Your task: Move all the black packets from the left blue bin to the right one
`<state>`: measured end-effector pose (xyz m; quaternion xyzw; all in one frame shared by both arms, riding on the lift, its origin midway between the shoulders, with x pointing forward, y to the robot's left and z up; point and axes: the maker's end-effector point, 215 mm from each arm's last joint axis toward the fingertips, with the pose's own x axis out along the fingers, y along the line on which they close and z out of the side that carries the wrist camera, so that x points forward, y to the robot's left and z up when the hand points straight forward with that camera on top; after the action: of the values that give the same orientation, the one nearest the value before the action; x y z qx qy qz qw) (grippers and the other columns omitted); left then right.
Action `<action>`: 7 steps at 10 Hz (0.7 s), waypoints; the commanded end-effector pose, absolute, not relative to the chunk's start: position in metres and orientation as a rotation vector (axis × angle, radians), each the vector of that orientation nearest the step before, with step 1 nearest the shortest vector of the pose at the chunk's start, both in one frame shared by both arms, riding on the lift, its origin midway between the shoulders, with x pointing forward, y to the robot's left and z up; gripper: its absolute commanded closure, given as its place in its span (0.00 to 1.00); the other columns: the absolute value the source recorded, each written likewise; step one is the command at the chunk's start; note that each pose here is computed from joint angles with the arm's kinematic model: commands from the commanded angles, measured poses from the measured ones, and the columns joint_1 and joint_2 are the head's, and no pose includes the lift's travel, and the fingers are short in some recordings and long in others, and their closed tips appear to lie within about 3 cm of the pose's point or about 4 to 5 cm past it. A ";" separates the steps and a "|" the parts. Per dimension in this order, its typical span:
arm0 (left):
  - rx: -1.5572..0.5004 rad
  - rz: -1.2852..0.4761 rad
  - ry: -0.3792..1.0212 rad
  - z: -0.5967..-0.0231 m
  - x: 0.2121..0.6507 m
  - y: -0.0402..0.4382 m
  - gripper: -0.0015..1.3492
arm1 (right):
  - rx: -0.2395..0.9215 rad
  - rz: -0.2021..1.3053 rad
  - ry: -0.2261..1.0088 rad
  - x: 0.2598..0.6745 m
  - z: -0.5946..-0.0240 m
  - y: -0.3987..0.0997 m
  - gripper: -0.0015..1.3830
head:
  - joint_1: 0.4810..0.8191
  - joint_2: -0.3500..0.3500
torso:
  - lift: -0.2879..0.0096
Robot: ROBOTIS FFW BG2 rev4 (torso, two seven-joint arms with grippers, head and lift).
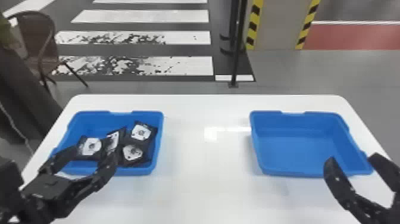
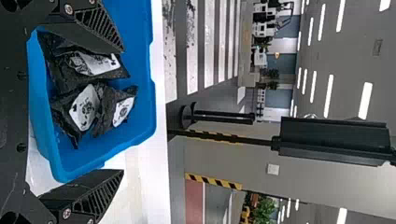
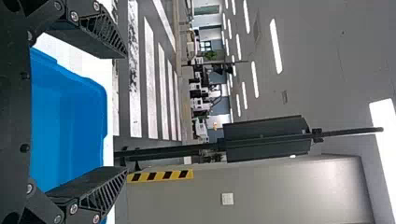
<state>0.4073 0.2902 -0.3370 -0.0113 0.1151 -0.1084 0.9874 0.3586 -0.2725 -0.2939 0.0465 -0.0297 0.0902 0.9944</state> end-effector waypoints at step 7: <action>-0.071 -0.257 0.468 -0.403 0.500 0.286 0.09 | 0.116 0.187 -0.055 0.363 -0.300 -0.266 0.12 | 0.63 0.57 | 0.50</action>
<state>0.4933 0.2918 -0.3958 -0.0318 0.2198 -0.1197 0.9677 0.3626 -0.2667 -0.2996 0.0562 -0.0279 0.0939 0.9936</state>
